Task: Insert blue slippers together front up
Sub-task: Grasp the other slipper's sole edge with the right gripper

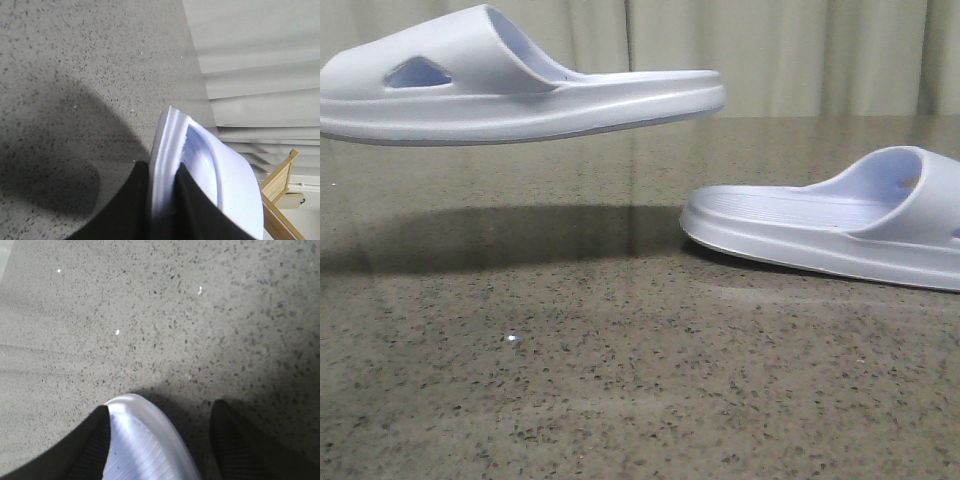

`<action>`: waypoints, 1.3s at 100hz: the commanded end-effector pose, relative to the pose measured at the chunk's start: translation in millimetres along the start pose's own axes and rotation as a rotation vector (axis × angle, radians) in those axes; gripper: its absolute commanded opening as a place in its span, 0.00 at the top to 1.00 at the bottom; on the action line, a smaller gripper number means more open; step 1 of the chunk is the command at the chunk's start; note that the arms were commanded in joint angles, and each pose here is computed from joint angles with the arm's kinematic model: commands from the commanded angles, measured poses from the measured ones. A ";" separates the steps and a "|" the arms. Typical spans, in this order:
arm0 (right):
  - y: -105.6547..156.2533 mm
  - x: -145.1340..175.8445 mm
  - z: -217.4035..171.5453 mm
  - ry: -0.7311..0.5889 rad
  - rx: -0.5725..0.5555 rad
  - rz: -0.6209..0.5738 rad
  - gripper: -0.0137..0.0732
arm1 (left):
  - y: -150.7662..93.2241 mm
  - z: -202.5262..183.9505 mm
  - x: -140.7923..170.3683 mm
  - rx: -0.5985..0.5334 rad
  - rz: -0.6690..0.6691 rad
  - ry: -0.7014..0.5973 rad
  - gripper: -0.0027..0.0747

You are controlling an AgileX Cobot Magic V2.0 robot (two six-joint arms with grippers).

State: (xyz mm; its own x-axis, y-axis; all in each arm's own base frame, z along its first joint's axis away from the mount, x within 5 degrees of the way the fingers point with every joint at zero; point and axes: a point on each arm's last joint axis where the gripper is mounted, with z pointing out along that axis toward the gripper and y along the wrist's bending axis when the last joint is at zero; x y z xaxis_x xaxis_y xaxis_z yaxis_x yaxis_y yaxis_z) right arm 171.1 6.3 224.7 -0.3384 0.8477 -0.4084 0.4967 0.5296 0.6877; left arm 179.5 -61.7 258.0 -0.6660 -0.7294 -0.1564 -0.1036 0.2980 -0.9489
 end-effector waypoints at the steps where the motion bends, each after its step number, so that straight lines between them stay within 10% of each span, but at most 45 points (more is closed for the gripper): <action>1: 3.4 -1.2 0.5 0.007 0.005 -0.007 0.40 | -15.3 -1.0 -1.6 0.092 -0.041 0.001 0.94; 54: 15.3 18.3 0.0 0.090 -0.060 -0.084 0.41 | -15.1 -1.0 -1.9 0.089 -0.042 -0.003 0.94; 97: 15.9 17.8 0.0 0.085 -0.067 -0.090 0.94 | -15.2 -1.0 -1.7 0.091 -0.041 -0.001 0.94; 130: 42.9 3.7 -5.6 -0.080 -0.356 -0.118 0.97 | -15.4 -1.0 -1.4 0.093 -0.041 0.002 0.94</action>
State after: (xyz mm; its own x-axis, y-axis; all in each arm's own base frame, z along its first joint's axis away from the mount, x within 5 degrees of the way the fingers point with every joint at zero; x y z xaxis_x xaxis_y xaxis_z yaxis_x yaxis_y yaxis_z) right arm 177.3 30.8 232.8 -0.4005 0.7865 -0.4702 0.3109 0.5993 0.7377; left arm 179.6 -61.6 257.9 -0.6650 -0.7300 -0.1574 -0.1039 0.2992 -0.9485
